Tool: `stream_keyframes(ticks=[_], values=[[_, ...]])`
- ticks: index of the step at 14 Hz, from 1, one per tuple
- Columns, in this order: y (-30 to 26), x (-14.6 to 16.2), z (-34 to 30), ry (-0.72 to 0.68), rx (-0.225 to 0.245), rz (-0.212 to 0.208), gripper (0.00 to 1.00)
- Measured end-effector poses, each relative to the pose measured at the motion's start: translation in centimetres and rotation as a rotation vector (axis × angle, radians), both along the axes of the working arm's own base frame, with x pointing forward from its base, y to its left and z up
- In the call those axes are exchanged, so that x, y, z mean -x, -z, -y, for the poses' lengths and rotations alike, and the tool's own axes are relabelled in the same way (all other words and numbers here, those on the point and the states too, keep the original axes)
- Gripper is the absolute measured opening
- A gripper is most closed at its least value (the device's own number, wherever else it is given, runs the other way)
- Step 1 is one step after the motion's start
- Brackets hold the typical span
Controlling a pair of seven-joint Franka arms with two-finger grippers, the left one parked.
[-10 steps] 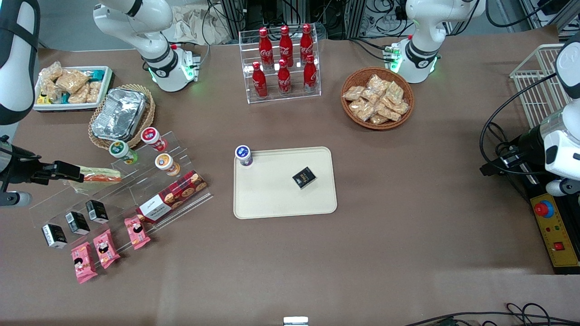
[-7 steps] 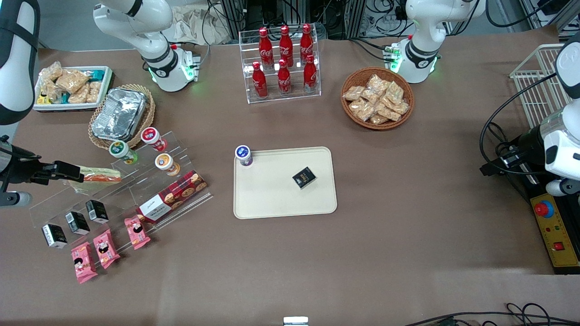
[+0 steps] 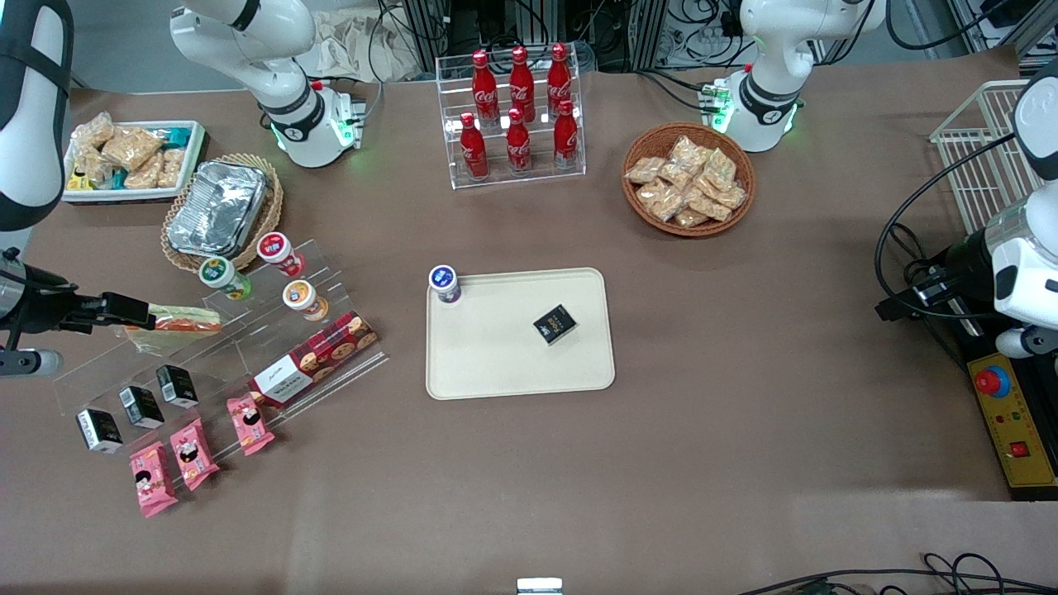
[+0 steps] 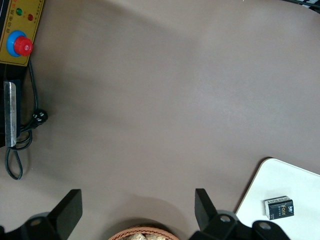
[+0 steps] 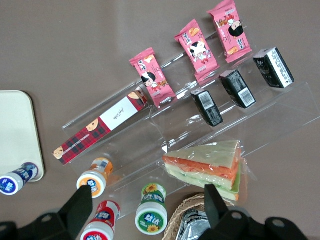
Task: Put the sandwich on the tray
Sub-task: 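Move the right gripper toward the wrapped sandwich on the acrylic rack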
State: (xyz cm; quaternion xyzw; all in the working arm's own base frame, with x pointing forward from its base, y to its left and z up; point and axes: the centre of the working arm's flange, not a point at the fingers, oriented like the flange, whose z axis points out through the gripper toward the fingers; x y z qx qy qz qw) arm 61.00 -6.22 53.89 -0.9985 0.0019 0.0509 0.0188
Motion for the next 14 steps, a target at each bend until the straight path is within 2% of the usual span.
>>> stream_keyframes(ticks=[5,11,14], values=[[0.7,1.6,1.0,0.028,-0.008,-0.022,1.0],[2.6,3.6,3.1,0.085,-0.011,0.037,1.0],[3.9,6.0,3.1,0.231,-0.016,0.026,1.0]])
